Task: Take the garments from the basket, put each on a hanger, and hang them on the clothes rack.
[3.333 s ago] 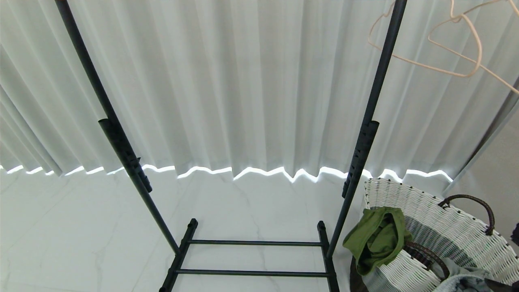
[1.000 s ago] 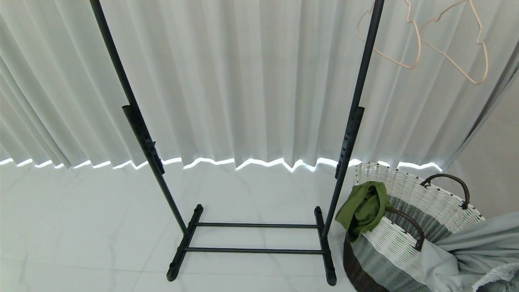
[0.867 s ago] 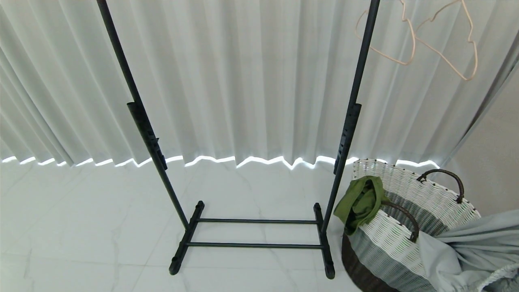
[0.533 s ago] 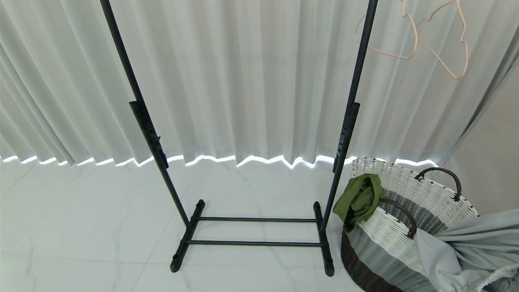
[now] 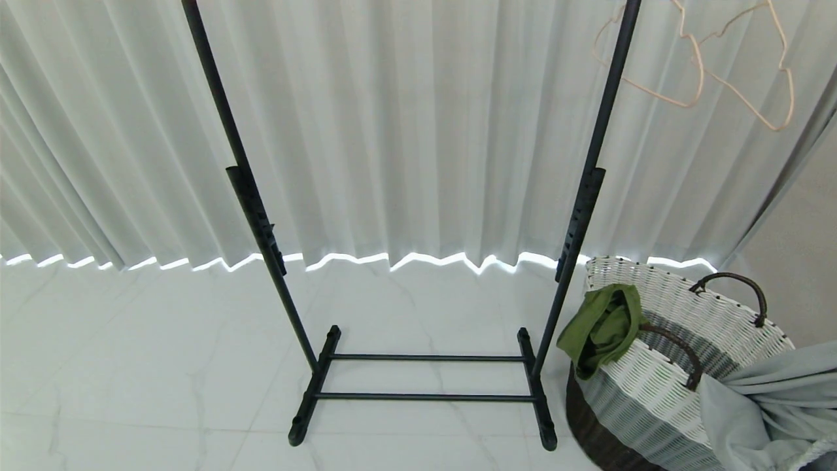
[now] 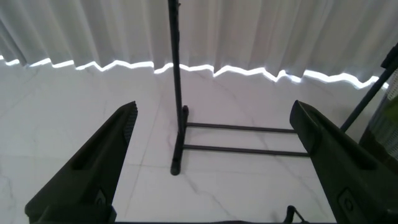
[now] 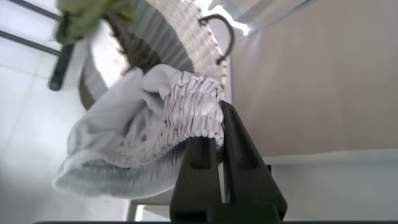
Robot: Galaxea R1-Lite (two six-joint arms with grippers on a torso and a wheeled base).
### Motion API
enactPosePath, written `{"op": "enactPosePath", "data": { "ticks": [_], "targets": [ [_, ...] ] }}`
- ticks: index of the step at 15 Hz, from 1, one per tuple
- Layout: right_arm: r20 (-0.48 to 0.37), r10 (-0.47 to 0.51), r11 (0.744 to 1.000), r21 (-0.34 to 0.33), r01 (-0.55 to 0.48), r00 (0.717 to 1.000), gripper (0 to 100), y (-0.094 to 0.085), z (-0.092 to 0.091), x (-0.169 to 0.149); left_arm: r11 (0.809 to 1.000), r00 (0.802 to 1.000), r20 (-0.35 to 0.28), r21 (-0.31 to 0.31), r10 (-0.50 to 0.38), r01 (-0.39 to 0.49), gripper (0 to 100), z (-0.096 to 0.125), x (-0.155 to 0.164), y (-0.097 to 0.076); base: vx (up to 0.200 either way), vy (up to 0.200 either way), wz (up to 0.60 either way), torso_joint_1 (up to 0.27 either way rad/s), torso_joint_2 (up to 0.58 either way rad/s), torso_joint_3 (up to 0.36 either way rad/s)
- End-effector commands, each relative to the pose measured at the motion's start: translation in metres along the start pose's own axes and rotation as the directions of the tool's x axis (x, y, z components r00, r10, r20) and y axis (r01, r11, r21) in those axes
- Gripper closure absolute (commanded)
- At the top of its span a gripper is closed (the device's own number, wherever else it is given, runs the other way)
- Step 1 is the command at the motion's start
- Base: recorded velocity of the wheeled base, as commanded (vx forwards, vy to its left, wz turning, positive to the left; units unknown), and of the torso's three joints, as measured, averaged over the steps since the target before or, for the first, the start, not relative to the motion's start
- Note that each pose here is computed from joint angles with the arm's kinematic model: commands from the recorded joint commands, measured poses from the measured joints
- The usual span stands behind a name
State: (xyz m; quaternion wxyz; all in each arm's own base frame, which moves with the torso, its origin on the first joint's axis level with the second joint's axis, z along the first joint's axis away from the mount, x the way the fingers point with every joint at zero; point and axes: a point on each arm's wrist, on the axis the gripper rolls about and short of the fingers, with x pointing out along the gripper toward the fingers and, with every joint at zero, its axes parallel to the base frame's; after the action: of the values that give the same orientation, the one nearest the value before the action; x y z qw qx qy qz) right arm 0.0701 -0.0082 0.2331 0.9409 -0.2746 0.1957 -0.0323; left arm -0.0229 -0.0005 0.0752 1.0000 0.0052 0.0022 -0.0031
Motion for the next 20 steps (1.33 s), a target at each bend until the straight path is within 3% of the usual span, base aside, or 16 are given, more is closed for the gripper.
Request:
{"op": "enactPosePath", "data": {
  "ticks": [1, 7, 10, 13, 14, 16, 18, 20],
  "targets": [
    [0.004, -0.003, 1.0, 0.0, 0.003, 1.0, 100, 0.0, 0.0, -0.001, 1.0, 1.0, -0.003, 0.0, 0.0, 0.0, 0, 0.0, 0.0, 0.0, 0.0, 0.2, 0.0, -0.002, 0.0, 0.002],
    [0.014, 0.007, 1.0, 0.002, -0.007, 1.0, 100, 0.001, -0.001, -0.004, 1.0, 1.0, -0.002, -0.006, 0.0, 0.0, 0, 0.0, 0.0, 0.0, 0.0, 0.0, 0.0, 0.0, 0.0, 0.0],
    [0.005, 0.057, 0.998, -0.002, -0.057, 0.998, 100, 0.0, 0.001, -0.009, 0.998, 1.0, -0.002, 0.066, -0.006, 0.006, 0, 0.0, 0.0, 0.0, 0.0, 0.0, 0.0, 0.0, 0.0, 0.0],
    [0.035, 0.186, 0.983, -0.016, -0.185, 0.982, 100, 0.0, 0.005, -0.025, 0.997, 1.0, -0.002, 0.075, -0.015, 0.015, 0, 0.0, 0.0, 0.0, 0.0, 0.0, 0.0, 0.0, 0.0, 0.0],
    [0.067, 0.272, 0.962, -0.025, -0.271, 0.96, 100, -0.001, 0.01, -0.036, 0.997, 1.0, 0.005, 0.071, -0.018, 0.018, 0, 0.001, 0.0, 0.0, 0.0, 0.0, 0.0, 0.0, 0.0, 0.0],
    [0.123, 0.423, 0.906, -0.036, -0.422, 0.898, 100, -0.004, 0.018, -0.052, 0.991, 0.987, 0.089, 0.014, -0.132, 0.131, 0, 0.04, -0.004, -0.001, 0.0, 0.0, 0.0, 0.0, 0.0, 0.0],
    [0.174, 0.525, 0.85, -0.065, -0.522, 0.833, 100, -0.007, 0.026, -0.064, 0.982, 0.978, 0.099, 0.006, -0.186, 0.187, 0, 0.084, 0.001, 0.0, 0.0, 0.0, 0.0, 0.0, 0.0, 0.0],
    [0.231, 0.6, 0.796, -0.084, -0.599, 0.766, 100, -0.011, 0.034, -0.071, 0.964, 0.961, 0.07, 0.027, -0.266, 0.265, 0, 0.107, 0.012, -0.001, 0.0, 0.0, 0.0, 0.0, 0.0, 0.0]
  ]
}}
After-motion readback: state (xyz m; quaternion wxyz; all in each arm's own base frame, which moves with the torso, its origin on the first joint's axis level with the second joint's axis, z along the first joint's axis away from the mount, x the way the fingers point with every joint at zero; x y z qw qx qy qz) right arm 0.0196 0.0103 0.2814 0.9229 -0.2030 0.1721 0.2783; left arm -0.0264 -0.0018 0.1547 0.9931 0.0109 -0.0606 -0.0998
